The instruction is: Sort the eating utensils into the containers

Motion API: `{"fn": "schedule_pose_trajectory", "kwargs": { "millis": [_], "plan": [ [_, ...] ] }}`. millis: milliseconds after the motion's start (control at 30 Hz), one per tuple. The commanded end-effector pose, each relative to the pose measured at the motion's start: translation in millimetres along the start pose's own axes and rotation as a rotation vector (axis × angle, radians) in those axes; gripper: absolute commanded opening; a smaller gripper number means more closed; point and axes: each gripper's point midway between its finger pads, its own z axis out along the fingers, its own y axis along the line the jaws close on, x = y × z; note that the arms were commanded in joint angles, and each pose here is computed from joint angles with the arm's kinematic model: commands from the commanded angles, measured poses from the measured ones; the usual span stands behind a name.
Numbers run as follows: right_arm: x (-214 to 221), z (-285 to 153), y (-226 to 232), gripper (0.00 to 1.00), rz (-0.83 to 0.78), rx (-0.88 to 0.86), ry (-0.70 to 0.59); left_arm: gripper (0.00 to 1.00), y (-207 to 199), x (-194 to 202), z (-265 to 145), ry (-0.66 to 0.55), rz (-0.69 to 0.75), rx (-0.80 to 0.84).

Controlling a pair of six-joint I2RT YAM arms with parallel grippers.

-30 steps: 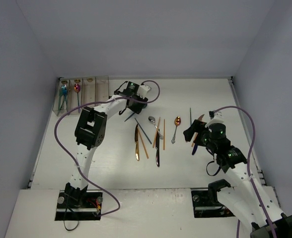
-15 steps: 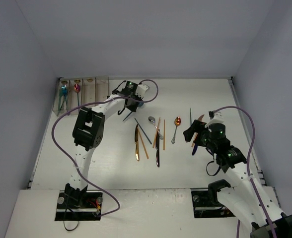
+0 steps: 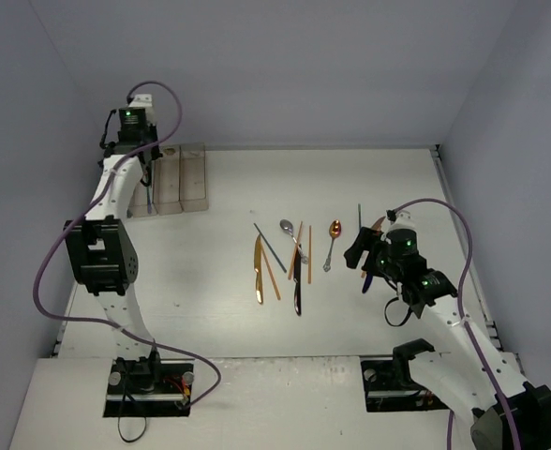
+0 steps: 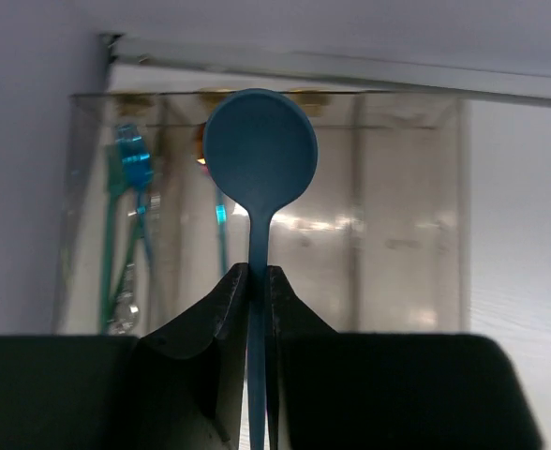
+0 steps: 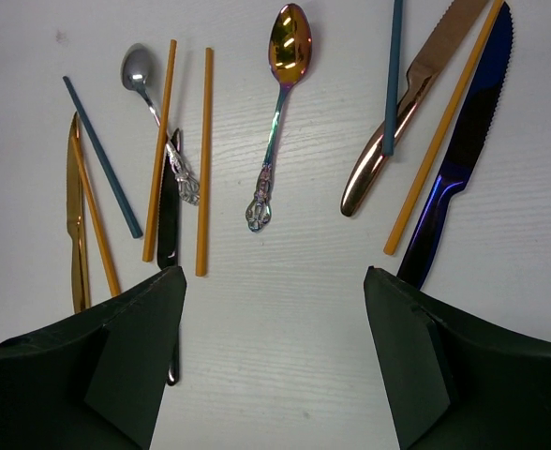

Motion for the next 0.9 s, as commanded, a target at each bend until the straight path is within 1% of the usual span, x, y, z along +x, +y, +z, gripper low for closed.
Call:
{"fn": "schedule_pose_trajectory", "kwargs": {
  "millis": [0, 67, 133, 300, 400, 433, 533, 567, 700, 833, 867],
  "plan": [
    [-22.0, 3.1, 4.1, 0.74, -0.019, 0.006, -0.056, 0.0, 41.9, -4.4, 14.8, -0.005, -0.105, -0.092],
    [-21.6, 4.6, 2.8, 0.74, -0.021, 0.014, -0.052, 0.0, 54.4, 6.1, 33.1, 0.013, -0.125, -0.097],
    [-19.9, 6.5, 1.7, 0.74, -0.022, 0.02, -0.043, 0.0, 62.5, 5.8, 44.0, 0.0, -0.133, -0.096],
    [-18.6, 10.1, 0.6, 0.74, -0.023, 0.031, -0.029, 0.01, 69.3, 22.3, 77.7, 0.034, -0.128, -0.097],
    [-17.6, 13.6, -1.7, 0.74, -0.021, 0.047, -0.019, 0.04, 73.5, 26.7, 85.7, 0.048, -0.125, -0.105],
    [-17.3, 14.8, -2.5, 0.74, -0.021, 0.053, -0.016, 0.06, 74.8, 27.5, 87.1, 0.049, -0.125, -0.108],
    [-16.6, 19.3, -4.9, 0.74, -0.024, 0.072, -0.003, 0.22, 77.4, 25.5, 83.6, 0.043, -0.127, -0.11],
    [-16.6, 22.2, -9.8, 0.74, -0.027, 0.1, -0.001, 0.24, 76.7, 26.4, 82.9, 0.04, -0.127, -0.106],
    [-17.6, 32.5, -12.6, 0.74, -0.049, 0.131, 0.024, 0.4, 74.4, 16.7, 66.8, 0.002, -0.139, -0.098],
    [-22.5, 46.5, -13.7, 0.74, -0.08, 0.177, 0.04, 0.49, 62.0, -12.9, 31.4, -0.069, -0.191, -0.066],
    [-25.1, 49.4, -13.5, 0.74, -0.083, 0.188, 0.037, 0.5, 53.5, -17.4, 22.7, -0.078, -0.204, -0.04]
  ]
}}
